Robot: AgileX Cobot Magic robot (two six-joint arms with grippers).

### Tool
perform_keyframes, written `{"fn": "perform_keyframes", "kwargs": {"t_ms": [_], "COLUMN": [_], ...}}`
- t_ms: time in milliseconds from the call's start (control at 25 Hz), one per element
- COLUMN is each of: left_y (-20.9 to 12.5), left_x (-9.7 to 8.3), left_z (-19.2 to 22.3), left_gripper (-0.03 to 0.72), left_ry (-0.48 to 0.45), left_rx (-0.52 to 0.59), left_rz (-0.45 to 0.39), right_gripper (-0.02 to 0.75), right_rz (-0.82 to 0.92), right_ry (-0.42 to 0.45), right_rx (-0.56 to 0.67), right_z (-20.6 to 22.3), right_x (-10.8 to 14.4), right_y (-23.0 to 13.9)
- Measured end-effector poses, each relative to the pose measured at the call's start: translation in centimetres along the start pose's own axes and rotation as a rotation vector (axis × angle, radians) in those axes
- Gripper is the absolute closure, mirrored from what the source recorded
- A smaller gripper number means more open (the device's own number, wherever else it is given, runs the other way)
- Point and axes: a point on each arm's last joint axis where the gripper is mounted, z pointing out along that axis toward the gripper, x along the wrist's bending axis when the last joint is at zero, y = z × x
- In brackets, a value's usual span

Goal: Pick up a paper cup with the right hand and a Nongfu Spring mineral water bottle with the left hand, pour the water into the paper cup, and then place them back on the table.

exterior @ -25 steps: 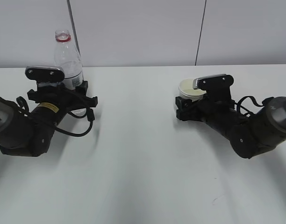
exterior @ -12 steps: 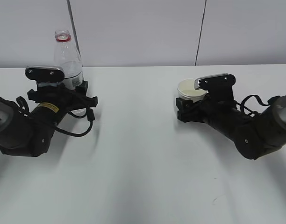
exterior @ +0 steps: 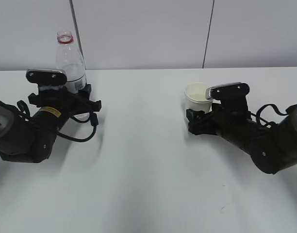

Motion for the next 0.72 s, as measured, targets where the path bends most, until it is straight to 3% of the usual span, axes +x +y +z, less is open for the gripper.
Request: {"fn": "perform_keyframes", "kwargs": {"t_ms": [720], "left_y": [0.0], "left_x": [0.0], "left_z": [0.0], "left_gripper": [0.293], "left_ry": [0.000], "left_rx": [0.010], "left_rz": [-0.001], "right_gripper": [0.144], "right_rz": [0.000], "right_ry": [0.000], "right_rx": [-0.009], "right_z": [-6.1], "right_x": [0.1], "right_y": [2.2]}}
